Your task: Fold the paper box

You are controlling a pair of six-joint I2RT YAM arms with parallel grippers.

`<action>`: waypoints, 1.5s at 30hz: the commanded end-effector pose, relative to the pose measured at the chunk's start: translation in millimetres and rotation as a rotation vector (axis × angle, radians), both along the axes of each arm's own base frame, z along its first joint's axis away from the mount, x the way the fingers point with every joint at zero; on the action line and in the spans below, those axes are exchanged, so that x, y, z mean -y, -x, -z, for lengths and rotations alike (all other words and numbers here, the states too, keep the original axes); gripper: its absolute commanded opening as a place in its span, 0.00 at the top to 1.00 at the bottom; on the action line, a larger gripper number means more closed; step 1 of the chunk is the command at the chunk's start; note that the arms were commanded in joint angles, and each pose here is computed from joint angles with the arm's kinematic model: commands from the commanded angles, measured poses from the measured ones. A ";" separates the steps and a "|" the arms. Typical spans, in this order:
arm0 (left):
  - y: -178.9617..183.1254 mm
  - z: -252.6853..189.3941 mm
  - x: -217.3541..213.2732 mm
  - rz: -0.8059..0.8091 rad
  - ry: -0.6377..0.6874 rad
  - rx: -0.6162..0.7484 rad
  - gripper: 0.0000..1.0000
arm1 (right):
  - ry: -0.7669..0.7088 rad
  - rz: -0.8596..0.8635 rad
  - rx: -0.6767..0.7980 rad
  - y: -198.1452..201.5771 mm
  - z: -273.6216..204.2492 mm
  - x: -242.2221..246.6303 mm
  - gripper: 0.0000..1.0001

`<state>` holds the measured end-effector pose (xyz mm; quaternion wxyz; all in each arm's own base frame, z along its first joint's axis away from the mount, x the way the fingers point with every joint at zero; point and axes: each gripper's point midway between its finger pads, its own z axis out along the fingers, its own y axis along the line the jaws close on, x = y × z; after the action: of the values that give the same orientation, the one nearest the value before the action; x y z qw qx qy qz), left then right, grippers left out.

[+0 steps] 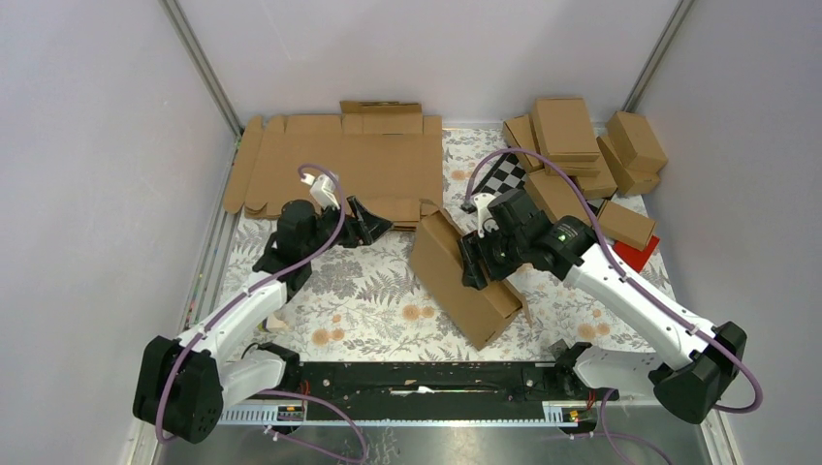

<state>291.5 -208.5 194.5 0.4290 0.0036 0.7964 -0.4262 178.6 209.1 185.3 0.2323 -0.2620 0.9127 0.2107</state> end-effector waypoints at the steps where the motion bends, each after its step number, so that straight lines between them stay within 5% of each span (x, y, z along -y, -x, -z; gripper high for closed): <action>1: 0.3 -53.4 11.7 0.087 0.096 0.290 0.27 | 0.013 -0.092 -0.007 8.5 -8.5 -0.9 0.35; 11: 9.2 -74.4 39.7 0.350 0.080 0.576 0.25 | 0.050 -0.121 -0.019 12.3 -4.5 5.0 0.32; 19: 10.6 -47.6 80.2 0.478 -0.079 0.599 0.30 | 0.037 -0.136 -0.032 14.0 -5.4 1.4 0.31; 28: -5.5 -45.6 86.3 0.446 -0.102 0.578 0.41 | 0.023 -0.146 -0.040 16.8 -6.5 -0.3 0.29; 39: -10.8 -43.9 78.9 0.410 -0.166 0.638 0.25 | 0.034 -0.148 -0.037 18.0 -5.5 2.8 0.28; 45: -9.5 -43.4 88.3 0.472 -0.148 0.603 0.45 | 0.038 -0.145 -0.038 15.8 -5.2 1.8 0.27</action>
<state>295.1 -286.8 208.7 0.5120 0.3212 0.6735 -0.4256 160.3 199.7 173.6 0.1759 -0.3165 0.9107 0.1988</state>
